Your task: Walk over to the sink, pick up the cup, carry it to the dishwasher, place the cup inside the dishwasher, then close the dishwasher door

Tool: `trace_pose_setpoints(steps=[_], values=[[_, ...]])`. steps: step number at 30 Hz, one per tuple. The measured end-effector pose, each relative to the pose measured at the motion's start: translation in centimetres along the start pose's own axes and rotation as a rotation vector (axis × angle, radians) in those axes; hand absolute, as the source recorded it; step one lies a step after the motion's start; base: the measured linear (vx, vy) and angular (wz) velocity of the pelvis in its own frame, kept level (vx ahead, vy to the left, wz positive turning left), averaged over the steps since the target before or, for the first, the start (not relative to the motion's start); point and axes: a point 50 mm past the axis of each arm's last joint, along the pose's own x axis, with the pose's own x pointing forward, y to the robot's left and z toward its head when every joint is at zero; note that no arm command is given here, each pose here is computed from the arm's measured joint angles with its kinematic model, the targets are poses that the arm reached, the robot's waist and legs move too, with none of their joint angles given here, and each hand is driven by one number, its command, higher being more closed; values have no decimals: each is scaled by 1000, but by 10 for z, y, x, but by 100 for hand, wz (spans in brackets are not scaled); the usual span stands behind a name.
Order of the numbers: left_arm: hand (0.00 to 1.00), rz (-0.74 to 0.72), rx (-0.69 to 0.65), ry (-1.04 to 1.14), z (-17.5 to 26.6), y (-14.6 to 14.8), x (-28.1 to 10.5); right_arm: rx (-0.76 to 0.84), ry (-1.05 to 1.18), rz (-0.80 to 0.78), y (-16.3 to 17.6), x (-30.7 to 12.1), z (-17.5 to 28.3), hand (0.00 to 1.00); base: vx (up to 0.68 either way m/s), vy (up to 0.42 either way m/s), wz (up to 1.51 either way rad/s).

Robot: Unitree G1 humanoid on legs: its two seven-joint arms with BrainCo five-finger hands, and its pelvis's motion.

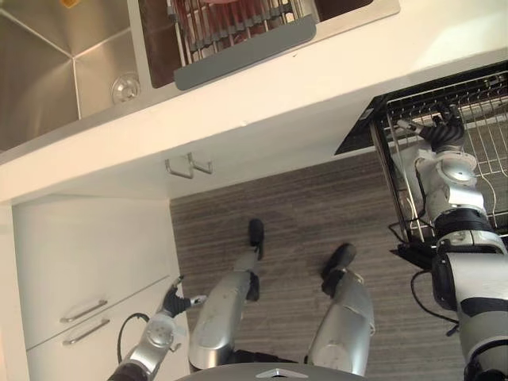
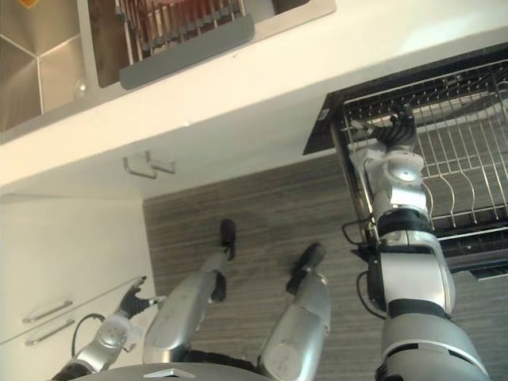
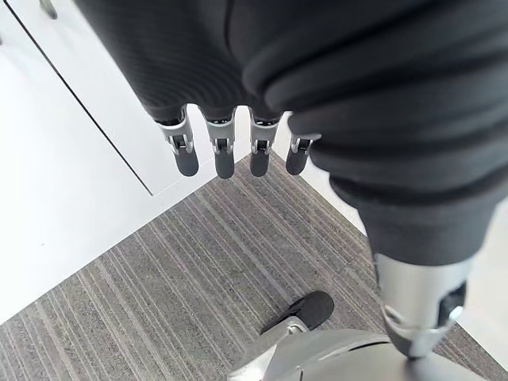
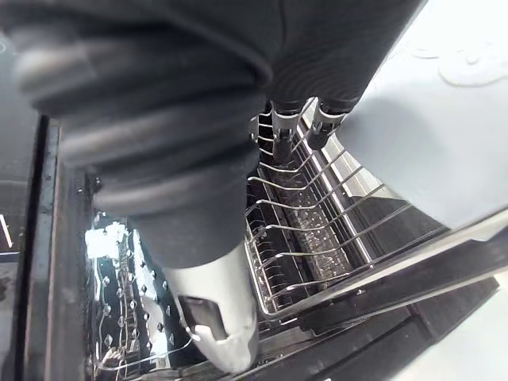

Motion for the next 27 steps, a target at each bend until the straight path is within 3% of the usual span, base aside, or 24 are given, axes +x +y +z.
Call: trace_pose_setpoints(steps=[9, 13, 16, 22, 27], values=[[0, 5, -32, 1, -6, -5, -6, 142, -117, -92, -3, -26, -7, 0, 10, -89, 2], [0, 28, -94, 48, -22, -7, -15, 158, -239, -170, -7, -69, -20, 0, 78, -75, -7], [0, 53, -129, 117, -41, -5, -24, 209, -199, -268, -14, -109, -52, 0, 144, -71, -5], [0, 131, -322, 308, -79, -6, -42, 302, -189, -364, -23, -182, -83, 0, 215, -53, -3], [0, 186, -484, 414, -95, -13, -51, 458, -246, -264, -14, -190, -76, 0, 70, -32, -8]])
